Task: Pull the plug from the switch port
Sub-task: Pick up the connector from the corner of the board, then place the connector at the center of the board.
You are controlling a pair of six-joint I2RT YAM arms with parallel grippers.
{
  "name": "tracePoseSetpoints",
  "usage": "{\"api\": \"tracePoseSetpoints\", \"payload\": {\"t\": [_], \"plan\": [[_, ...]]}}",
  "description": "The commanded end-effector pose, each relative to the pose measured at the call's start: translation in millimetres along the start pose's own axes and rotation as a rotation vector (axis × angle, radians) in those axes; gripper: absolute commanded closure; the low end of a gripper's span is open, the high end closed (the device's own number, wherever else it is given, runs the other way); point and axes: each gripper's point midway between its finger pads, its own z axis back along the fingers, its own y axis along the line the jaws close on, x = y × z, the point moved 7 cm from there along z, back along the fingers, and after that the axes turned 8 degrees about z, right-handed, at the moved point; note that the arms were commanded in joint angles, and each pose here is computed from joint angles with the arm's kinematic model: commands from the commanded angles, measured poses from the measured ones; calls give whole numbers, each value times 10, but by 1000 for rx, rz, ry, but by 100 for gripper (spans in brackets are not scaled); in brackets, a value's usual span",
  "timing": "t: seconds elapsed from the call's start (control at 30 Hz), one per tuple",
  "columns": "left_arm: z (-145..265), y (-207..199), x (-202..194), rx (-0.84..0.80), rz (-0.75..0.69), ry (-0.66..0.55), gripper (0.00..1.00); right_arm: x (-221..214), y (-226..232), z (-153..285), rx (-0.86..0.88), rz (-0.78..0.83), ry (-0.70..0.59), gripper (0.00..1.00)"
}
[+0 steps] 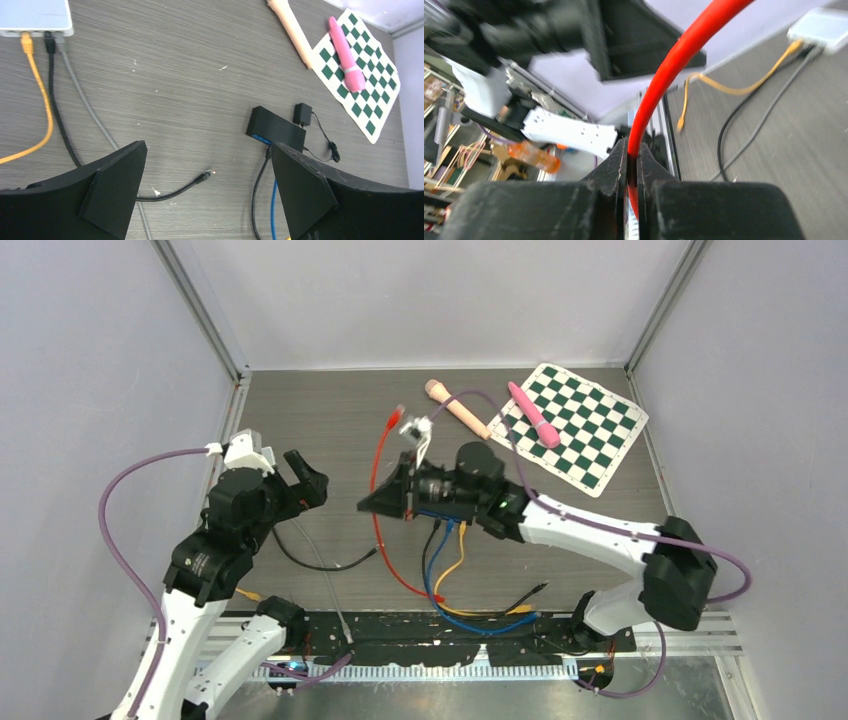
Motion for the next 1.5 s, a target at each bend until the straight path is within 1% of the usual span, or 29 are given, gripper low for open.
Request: {"api": "tracePoseSetpoints", "payload": {"t": [0.0, 0.03, 0.1, 0.13, 0.17, 0.2, 0.23, 0.3, 0.33, 0.37, 0.43, 0.47, 0.5, 0.53, 0.57, 0.6, 0.7, 0.77, 0.9, 0.97, 1.07, 1.17, 1.2, 1.23, 1.33, 1.4, 1.47], "plan": [[-139, 78, -67, 60, -16, 18, 0, 770, 362, 410, 36, 117, -180, 95], [-172, 69, -99, 54, -18, 37, 0, 887, 389, 549, 9, 149, -215, 95], [-253, 30, -151, 33, -16, 70, 0, 988, 381, 735, -58, 178, -250, 95], [-304, 16, -182, 29, -18, 91, 0, 962, 349, 787, -95, 171, -231, 95], [-340, 3, -209, 24, -20, 112, 0, 1042, 348, 896, -153, 214, -260, 95], [-366, -12, -223, 19, -22, 126, 0, 1010, 313, 950, -204, 207, -237, 95], [-395, -22, -242, 17, -25, 142, 0, 1069, 344, 1049, -242, 245, -267, 95], [-447, -37, -277, 17, -28, 170, 0, 1078, 395, 1145, -241, 261, -295, 95], [-469, -49, -298, 10, -28, 187, 0, 1086, 434, 1158, -215, 255, -315, 95], [-490, -53, -315, 8, -28, 198, 0, 1074, 471, 1150, -175, 248, -306, 95], [-521, -69, -337, 1, -29, 217, 0, 1112, 561, 1084, -67, 228, -304, 95], [-531, -70, -348, 2, -30, 225, 0, 1045, 561, 1002, 5, 162, -260, 95], [-533, -66, -351, 6, -30, 226, 0, 1073, 595, 970, 59, 161, -280, 95], [-528, -60, -354, 8, -28, 225, 0, 999, 565, 879, 105, 80, -241, 95], [-528, -48, -355, 16, -25, 223, 0, 992, 573, 838, 135, 73, -245, 95], [-518, -33, -353, 23, -22, 215, 0, 905, 546, 735, 153, 33, -213, 95], [-468, 40, -338, 60, -10, 186, 0, 755, 529, 522, 154, 13, -158, 95], [-437, 118, -335, 100, 1, 165, 0, 591, 459, 312, 149, -44, -94, 95], [-377, 279, -335, 168, 34, 129, 0, 293, 333, 27, 143, -156, -17, 95], [-343, 358, -341, 199, 51, 113, 0, 194, 285, -65, 150, -202, 1, 95], [-304, 444, -352, 217, 64, 93, 0, 184, 307, -124, 201, -229, 4, 95], [-292, 492, -357, 232, 68, 87, 0, 102, 253, -229, 215, -288, 70, 95], [-289, 506, -357, 238, 67, 87, 0, 118, 268, -254, 235, -291, 64, 95], [-287, 519, -355, 247, 67, 86, 0, 75, 267, -292, 247, -338, 78, 95], [-277, 558, -346, 276, 68, 80, 0, -16, 235, -388, 296, -432, 63, 95], [-257, 584, -337, 290, 70, 71, 0, -135, 159, -451, 286, -452, 76, 95], [-240, 613, -339, 304, 70, 64, 0, -287, 37, -507, 241, -458, 92, 95]]}}
